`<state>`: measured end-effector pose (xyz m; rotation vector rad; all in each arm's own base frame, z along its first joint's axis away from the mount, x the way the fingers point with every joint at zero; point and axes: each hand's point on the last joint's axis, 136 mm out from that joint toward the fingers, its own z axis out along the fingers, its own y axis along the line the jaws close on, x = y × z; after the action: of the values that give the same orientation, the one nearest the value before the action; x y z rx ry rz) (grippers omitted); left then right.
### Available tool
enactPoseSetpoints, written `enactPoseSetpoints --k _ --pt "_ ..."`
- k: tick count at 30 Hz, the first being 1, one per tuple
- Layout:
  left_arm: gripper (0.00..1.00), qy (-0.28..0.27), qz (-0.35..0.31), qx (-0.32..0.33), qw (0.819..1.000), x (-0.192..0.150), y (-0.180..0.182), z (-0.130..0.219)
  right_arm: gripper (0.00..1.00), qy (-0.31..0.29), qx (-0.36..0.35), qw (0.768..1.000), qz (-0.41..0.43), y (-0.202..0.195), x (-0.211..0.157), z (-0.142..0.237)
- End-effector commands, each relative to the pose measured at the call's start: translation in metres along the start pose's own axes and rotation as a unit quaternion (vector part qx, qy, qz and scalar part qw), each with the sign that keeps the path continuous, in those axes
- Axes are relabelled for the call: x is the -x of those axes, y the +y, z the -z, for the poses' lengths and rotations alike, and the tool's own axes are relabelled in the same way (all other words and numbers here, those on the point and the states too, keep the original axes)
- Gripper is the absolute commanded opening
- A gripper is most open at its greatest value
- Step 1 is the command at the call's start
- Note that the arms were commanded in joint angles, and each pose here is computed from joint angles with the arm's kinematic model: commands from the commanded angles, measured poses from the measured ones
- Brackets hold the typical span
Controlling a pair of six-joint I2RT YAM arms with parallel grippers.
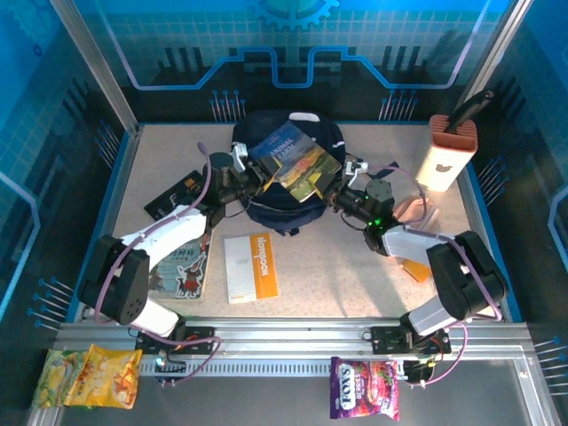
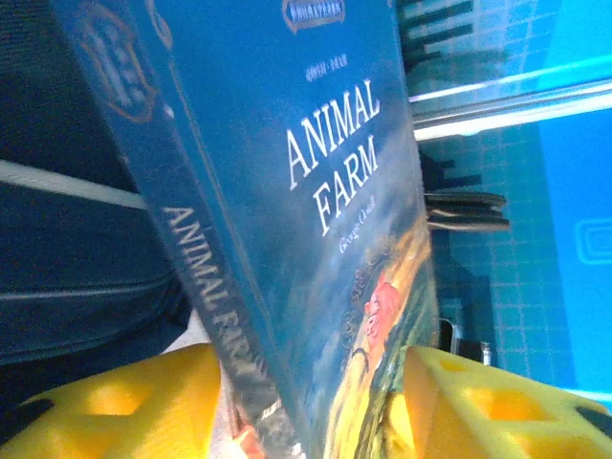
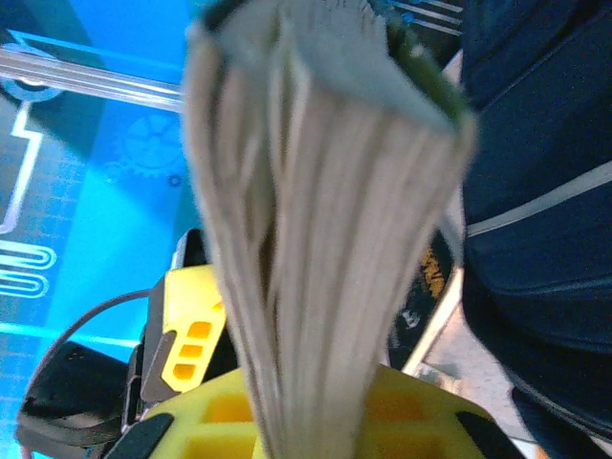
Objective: Pack the student bag
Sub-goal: Pass the book, then open the student bag at the top-center of the table.
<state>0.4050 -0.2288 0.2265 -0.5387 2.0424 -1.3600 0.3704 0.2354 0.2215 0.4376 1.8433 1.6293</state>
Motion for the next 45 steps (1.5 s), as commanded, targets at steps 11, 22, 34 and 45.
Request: enactPoseSetpoints --k 11,22,34,45 --pt "0.73 0.087 -0.137 0.184 0.969 -0.031 0.098 0.009 0.06 -0.048 -0.115 0.985 0.120 -0.003 0.031 0.047" --pt "0.71 0.176 -0.166 0.236 0.941 -0.088 0.136 -0.028 0.07 -0.078 -0.153 0.978 0.119 -0.011 0.049 0.079" --pt "0.70 0.234 -0.190 0.218 0.928 -0.168 0.104 -0.041 0.07 -0.097 -0.193 0.971 0.101 -0.030 0.064 0.106" --pt "0.75 0.240 -0.389 0.184 0.870 -0.131 0.040 -0.025 0.08 -0.111 -0.214 0.967 0.089 -0.043 0.066 0.128"
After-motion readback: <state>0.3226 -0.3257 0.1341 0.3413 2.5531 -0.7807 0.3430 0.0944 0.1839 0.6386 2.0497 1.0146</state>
